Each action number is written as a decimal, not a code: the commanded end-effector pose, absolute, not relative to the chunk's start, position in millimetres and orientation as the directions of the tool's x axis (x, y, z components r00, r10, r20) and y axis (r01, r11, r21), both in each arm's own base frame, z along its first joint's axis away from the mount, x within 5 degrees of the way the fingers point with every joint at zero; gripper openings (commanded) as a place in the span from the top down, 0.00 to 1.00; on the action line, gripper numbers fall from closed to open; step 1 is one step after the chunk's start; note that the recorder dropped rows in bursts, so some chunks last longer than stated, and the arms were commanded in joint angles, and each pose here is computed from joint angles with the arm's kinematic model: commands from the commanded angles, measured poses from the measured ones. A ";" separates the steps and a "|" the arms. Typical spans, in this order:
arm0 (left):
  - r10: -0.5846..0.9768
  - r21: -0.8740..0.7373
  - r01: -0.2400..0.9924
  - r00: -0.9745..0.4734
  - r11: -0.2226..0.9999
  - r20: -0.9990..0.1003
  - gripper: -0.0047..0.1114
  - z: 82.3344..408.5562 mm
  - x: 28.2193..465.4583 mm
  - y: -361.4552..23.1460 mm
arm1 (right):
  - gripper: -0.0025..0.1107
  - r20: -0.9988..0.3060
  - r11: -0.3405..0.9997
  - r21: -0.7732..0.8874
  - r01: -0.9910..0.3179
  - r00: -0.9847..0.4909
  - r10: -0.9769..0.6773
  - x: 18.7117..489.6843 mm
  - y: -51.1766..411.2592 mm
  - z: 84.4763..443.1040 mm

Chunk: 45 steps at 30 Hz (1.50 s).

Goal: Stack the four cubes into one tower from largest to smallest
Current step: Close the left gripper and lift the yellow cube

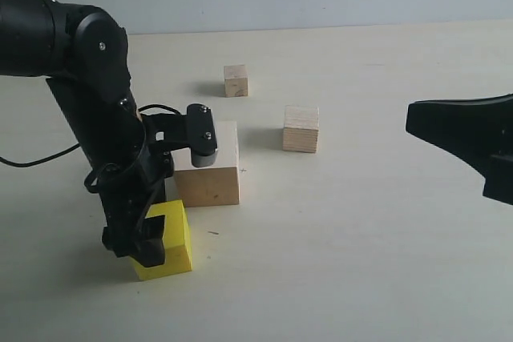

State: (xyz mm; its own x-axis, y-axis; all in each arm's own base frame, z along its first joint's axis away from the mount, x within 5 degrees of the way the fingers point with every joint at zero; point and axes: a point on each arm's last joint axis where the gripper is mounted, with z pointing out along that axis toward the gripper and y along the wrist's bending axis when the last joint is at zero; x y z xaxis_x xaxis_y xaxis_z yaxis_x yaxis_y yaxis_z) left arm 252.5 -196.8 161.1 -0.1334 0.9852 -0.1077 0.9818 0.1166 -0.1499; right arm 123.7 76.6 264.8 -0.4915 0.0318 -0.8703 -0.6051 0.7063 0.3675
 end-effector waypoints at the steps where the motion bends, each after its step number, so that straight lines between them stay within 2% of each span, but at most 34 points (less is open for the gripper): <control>1: 0.985 -0.170 0.978 -0.139 0.120 -0.105 0.27 153.4 252.1 -200.3 | 0.98 -0.872 0.703 0.368 -0.608 -0.489 0.034 124.1 77.2 266.8; 3: 0.985 -0.171 0.978 -0.139 0.120 -0.104 0.31 152.2 252.4 -200.5 | 0.98 -0.872 0.703 0.368 -0.608 -0.489 0.034 124.1 77.2 266.8; 5: 0.985 -0.171 0.978 -0.139 0.120 -0.104 0.41 152.2 252.4 -200.5 | 0.98 -0.872 0.703 0.368 -0.608 -0.489 0.034 124.1 77.2 266.8; 8: 0.987 -0.183 0.977 -0.131 0.113 -0.091 0.65 156.2 249.9 -198.6 | 0.98 -0.872 0.703 0.368 -0.608 -0.489 0.034 124.1 77.2 266.8; 11: 0.992 -0.239 0.966 -0.116 0.101 -0.050 0.96 159.4 243.5 -194.6 | 0.98 -0.872 0.703 0.368 -0.608 -0.489 0.034 124.1 77.2 266.8; 17: 0.995 -0.273 0.957 -0.101 0.094 -0.012 0.96 180.0 233.2 -186.5 | 0.98 -0.872 0.703 0.368 -0.608 -0.489 0.034 124.1 77.2 266.8; 21: 0.992 -0.155 0.980 -0.122 0.124 0.027 0.96 211.0 235.7 -176.7 | 0.98 -0.871 0.703 0.370 -0.607 -0.490 0.035 124.1 77.2 266.8; 29: 0.989 0.064 0.992 -0.104 0.111 -0.106 0.96 274.2 263.0 -189.8 | 0.98 -0.867 0.684 0.381 -0.623 -0.498 0.029 122.1 78.9 266.9; 33: 0.989 0.121 0.987 -0.091 0.105 -0.114 0.96 283.5 279.8 -198.4 | 0.98 -0.853 0.678 0.410 -0.610 -0.519 0.049 121.6 79.3 266.9; 41: 0.992 0.125 0.988 -0.083 0.095 -0.099 0.96 274.0 306.1 -200.4 | 0.98 -0.848 0.651 0.422 -0.631 -0.528 0.038 118.9 81.5 267.1; 45: 0.996 0.127 0.991 -0.018 0.029 -0.087 0.96 271.2 308.7 -201.2 | 0.98 -0.845 0.629 0.429 -0.648 -0.534 0.027 116.7 83.2 267.3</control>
State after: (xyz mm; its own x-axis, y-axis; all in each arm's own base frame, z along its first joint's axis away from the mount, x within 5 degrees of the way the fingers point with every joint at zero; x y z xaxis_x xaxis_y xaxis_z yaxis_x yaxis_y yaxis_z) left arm 307.3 -201.2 268.5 -0.0634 0.9940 -0.0888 0.9904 0.0736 0.1172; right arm 117.9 81.5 265.1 -0.5334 0.0344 -0.8452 -0.6320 0.6479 0.4252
